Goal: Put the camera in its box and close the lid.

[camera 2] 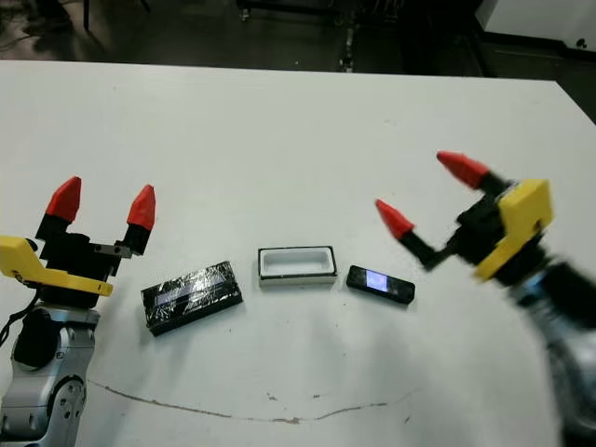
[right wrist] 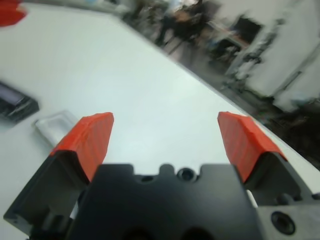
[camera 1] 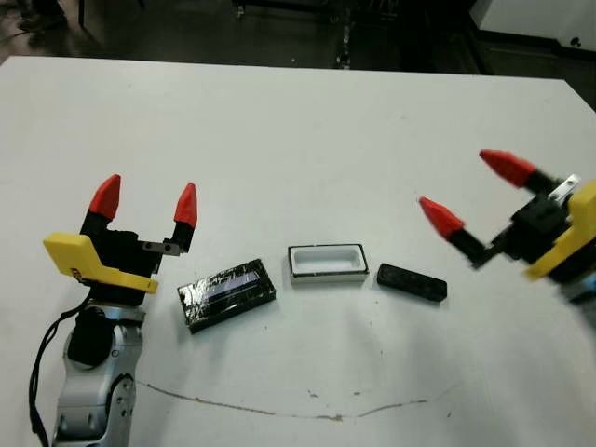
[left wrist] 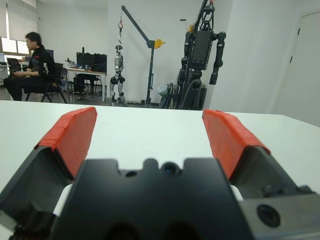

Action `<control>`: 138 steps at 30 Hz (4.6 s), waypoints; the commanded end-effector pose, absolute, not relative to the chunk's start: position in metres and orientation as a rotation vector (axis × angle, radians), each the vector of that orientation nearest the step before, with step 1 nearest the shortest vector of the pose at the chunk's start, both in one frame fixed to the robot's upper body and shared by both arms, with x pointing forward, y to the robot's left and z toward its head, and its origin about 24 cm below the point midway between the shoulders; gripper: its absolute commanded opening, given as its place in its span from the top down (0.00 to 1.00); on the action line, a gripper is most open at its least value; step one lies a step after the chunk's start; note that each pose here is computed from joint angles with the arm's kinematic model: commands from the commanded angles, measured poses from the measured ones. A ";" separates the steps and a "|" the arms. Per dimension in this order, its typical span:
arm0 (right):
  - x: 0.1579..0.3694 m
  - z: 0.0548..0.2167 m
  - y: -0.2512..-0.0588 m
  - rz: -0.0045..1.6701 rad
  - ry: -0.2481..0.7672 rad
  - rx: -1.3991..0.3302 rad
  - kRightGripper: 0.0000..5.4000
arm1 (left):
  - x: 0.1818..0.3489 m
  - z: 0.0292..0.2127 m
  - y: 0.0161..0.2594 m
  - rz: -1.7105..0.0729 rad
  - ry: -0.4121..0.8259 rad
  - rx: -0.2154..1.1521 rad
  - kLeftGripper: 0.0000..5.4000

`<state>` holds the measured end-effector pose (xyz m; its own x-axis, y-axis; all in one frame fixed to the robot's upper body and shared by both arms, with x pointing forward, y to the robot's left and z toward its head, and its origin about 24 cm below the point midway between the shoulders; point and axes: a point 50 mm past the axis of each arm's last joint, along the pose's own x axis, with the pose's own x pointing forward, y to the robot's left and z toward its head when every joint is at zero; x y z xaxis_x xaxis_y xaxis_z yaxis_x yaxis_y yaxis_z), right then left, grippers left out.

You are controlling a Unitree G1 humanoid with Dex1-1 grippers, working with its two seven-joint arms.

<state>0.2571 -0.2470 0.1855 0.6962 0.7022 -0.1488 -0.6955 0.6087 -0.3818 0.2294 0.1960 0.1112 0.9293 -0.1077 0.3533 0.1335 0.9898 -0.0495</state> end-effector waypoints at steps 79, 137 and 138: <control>0.269 0.101 -0.245 1.284 0.650 -0.490 0.00 | 0.231 0.106 0.195 -0.095 -0.316 -0.053 0.00; 0.299 0.183 -0.238 1.239 0.495 -0.657 0.69 | 0.229 0.107 0.194 -0.107 -0.324 -0.060 0.00; 0.301 0.185 -0.237 1.242 0.507 -0.661 0.69 | 0.229 0.107 0.194 -0.105 -0.324 -0.060 0.00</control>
